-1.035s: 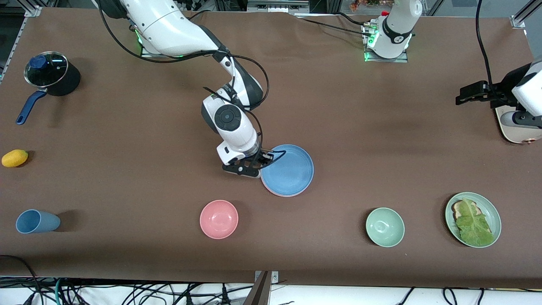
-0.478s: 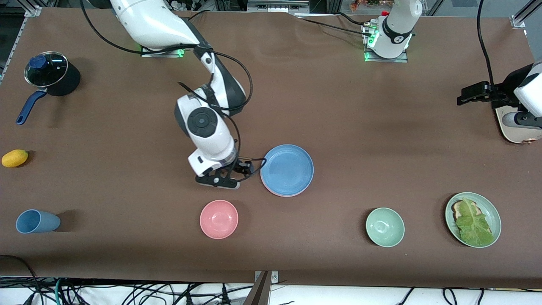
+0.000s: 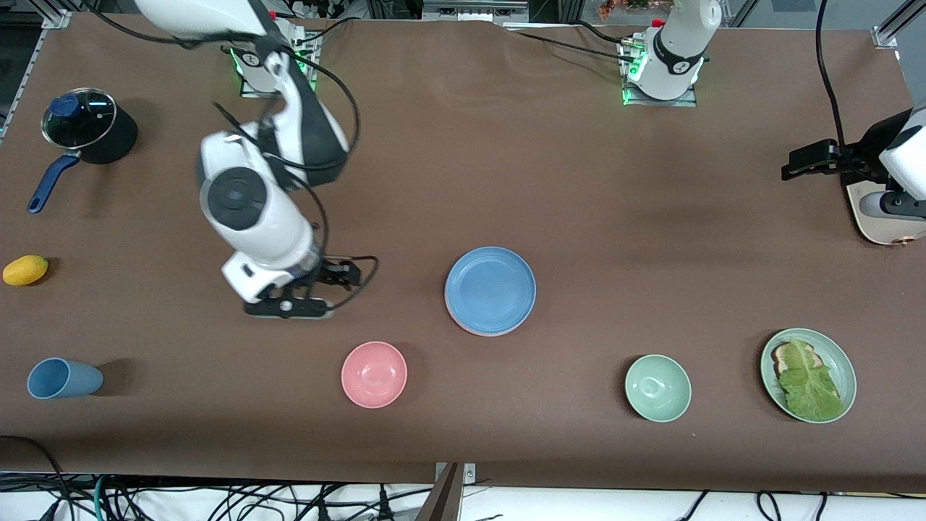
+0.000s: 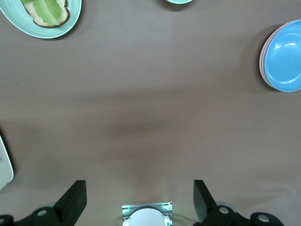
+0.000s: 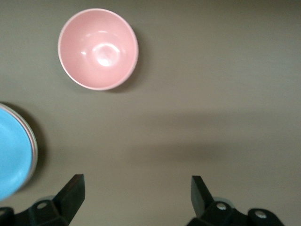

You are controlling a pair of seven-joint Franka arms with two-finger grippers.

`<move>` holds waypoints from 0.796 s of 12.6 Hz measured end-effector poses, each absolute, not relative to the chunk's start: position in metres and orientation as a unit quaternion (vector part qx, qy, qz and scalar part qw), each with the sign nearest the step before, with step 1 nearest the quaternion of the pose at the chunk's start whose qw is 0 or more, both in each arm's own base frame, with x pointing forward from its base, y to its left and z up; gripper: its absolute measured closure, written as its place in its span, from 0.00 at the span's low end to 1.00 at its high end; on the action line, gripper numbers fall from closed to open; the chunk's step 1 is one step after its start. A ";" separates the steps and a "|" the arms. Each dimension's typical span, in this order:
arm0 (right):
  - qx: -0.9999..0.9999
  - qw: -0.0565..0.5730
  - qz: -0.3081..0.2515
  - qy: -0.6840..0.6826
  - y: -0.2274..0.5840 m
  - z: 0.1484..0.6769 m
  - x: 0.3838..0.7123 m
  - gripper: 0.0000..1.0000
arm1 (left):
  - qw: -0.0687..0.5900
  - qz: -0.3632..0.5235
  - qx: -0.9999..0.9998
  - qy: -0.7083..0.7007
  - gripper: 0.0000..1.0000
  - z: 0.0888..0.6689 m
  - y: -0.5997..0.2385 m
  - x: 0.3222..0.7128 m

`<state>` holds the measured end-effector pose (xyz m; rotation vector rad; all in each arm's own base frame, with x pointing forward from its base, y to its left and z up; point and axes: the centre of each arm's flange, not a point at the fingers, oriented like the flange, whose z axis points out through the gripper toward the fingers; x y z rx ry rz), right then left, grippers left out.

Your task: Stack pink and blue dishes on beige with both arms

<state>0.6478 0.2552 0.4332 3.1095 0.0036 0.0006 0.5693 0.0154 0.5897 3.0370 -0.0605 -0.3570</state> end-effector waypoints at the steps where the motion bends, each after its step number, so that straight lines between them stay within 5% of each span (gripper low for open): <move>1: 1.000 0.018 -0.012 0.004 0.236 0.457 0.641 0.00 | 0.042 -0.117 0.992 -0.020 0.00 0.589 0.016 0.570; 10: 0.998 -0.009 -0.050 0.031 0.106 0.581 0.565 0.00 | 0.042 -0.119 0.992 -0.021 0.00 0.587 0.015 0.571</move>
